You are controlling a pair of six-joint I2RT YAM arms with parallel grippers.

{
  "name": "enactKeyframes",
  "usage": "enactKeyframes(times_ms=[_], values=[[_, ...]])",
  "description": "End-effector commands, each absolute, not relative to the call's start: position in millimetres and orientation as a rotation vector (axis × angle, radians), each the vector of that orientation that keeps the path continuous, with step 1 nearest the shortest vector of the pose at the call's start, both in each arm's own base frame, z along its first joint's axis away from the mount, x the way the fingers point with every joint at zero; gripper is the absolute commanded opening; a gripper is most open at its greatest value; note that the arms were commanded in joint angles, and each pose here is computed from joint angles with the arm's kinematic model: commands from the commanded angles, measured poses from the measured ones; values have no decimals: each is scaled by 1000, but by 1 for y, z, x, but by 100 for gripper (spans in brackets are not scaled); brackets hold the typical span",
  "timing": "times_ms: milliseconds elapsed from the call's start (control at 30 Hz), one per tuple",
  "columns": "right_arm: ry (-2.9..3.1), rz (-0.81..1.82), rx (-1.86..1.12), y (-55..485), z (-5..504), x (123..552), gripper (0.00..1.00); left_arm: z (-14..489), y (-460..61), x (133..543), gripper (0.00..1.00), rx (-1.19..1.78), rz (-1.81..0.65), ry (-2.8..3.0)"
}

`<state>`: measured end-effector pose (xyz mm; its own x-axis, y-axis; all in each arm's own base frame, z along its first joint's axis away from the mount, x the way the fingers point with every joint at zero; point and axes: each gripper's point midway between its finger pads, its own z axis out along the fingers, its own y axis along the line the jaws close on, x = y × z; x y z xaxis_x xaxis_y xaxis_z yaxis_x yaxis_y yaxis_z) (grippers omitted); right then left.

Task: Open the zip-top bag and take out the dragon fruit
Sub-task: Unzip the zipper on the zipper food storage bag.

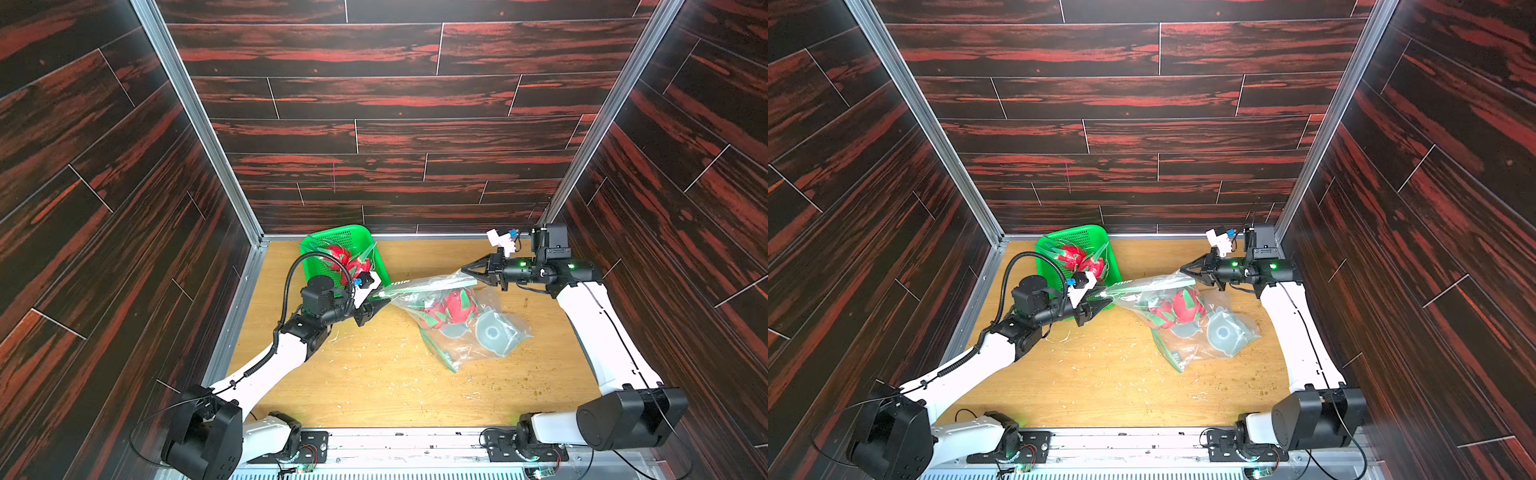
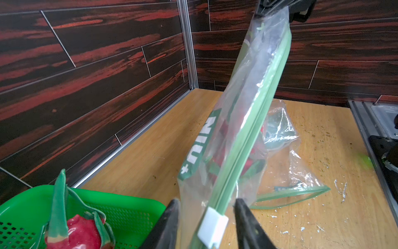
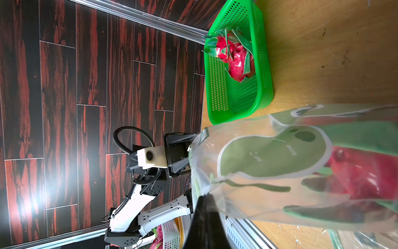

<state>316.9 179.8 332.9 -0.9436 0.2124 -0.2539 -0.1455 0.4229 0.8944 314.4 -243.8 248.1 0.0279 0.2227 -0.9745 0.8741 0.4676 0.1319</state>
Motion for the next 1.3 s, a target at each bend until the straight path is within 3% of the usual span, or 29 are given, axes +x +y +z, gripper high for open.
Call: enactKeyframes(times_ms=[0,233,533,633,733,900,1033,1267], values=[[2253,1579,-60,184,365,314,0,244,-242,317,48,1008,-648,1484],[2254,1586,-55,185,365,314,0,240,-246,318,41,1022,-692,1497],[2253,1574,-49,182,364,317,0,256,-243,314,8,983,-723,1468],[2236,1526,-81,180,370,320,10,266,-243,310,3,990,-740,1460],[2218,1395,-133,174,380,326,20,278,-246,305,0,1011,-768,1462],[2134,1125,-253,160,410,339,29,305,-254,299,0,1001,-876,1541],[1990,1067,-449,168,444,332,38,321,-260,295,0,938,-936,1618],[1793,1065,-840,217,462,306,43,328,-262,295,0,904,-993,1760]])
